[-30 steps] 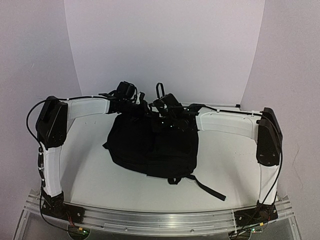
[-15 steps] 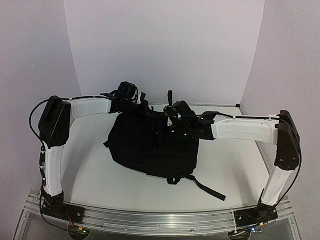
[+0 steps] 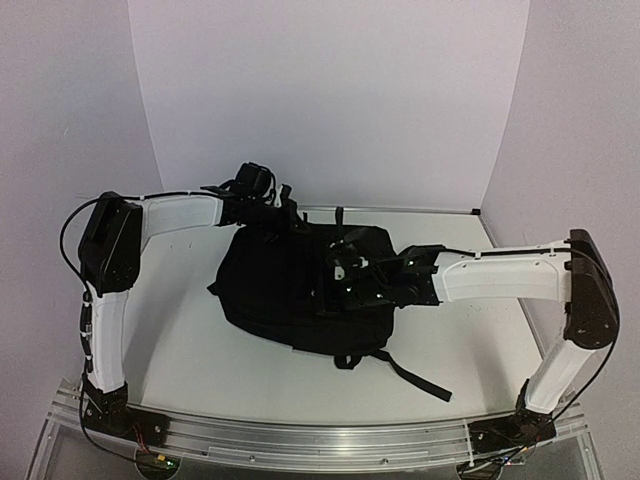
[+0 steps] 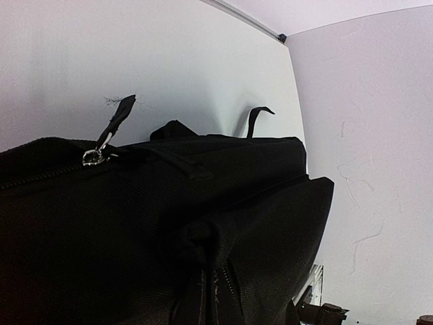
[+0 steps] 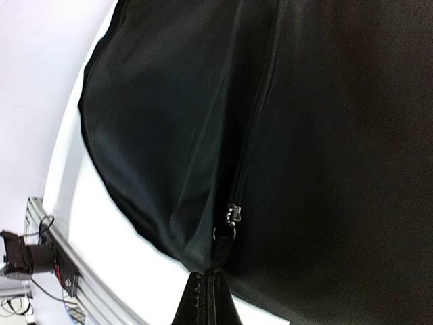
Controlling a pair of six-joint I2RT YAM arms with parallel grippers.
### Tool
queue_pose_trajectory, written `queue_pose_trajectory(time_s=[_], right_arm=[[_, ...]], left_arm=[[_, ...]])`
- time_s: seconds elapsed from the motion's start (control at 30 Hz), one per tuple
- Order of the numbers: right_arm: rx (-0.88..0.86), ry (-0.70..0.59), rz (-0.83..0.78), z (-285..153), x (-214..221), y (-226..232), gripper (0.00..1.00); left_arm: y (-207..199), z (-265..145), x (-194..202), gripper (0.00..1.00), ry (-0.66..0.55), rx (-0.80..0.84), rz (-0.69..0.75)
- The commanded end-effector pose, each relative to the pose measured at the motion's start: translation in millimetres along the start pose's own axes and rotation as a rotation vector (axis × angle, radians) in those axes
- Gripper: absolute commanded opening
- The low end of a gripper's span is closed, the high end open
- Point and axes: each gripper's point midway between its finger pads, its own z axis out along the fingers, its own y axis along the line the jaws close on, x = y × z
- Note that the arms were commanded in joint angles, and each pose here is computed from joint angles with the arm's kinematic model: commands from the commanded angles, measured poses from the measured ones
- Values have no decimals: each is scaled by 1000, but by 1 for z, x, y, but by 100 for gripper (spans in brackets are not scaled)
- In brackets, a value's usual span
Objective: Pack the student bag
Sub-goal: Zip the student bag at the center of the board, then reset both arms
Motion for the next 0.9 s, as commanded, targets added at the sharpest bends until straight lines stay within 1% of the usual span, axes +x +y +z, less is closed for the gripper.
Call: queue_pose_trajectory(time_s=[0.0,0.23,0.37,0.4,0.43,0.47,0.5,0.6,0.63,0.67,0.7,0.77,0.8,0.87], right_arm=[[-75,26,14,-19,16,25,0],[-70,67,6,-13,38,28,0],[-59,19,6,-20,27,29,0],[-57,-2,4,-24,22,29,0],[-55,-22,0,-28,17,30,3],[-56,-48,-5,-34,10,32,10],[-48,-73,-14,-38,4,32,20],[-25,-138,-48,-53,-15,35,55],[-11,-156,-59,-56,-20,35,62],[5,-176,-72,-60,-27,34,74],[23,-191,-82,-62,-32,33,82],[59,-219,-98,-65,-45,26,96],[86,-233,-98,-66,-52,18,98],[128,-259,-98,-68,-69,1,98]], left_arm=[[-23,-14,-43,0,-127,55,74],[-20,-14,-46,0,-129,51,77],[-21,-15,-45,1,-124,54,94],[-22,-16,-44,3,-123,54,100],[-22,-18,-43,7,-122,54,109],[-23,-20,-43,11,-125,54,118],[-24,-24,-42,19,-130,52,131],[-31,-42,-40,49,-163,47,174],[-33,-48,-40,56,-174,41,191],[-34,-55,-38,65,-178,29,202],[-34,-62,-37,72,-184,15,218],[-30,-79,-35,85,-198,-26,244],[-27,-88,-35,88,-209,-50,250],[-17,-106,-35,93,-231,-90,263]])
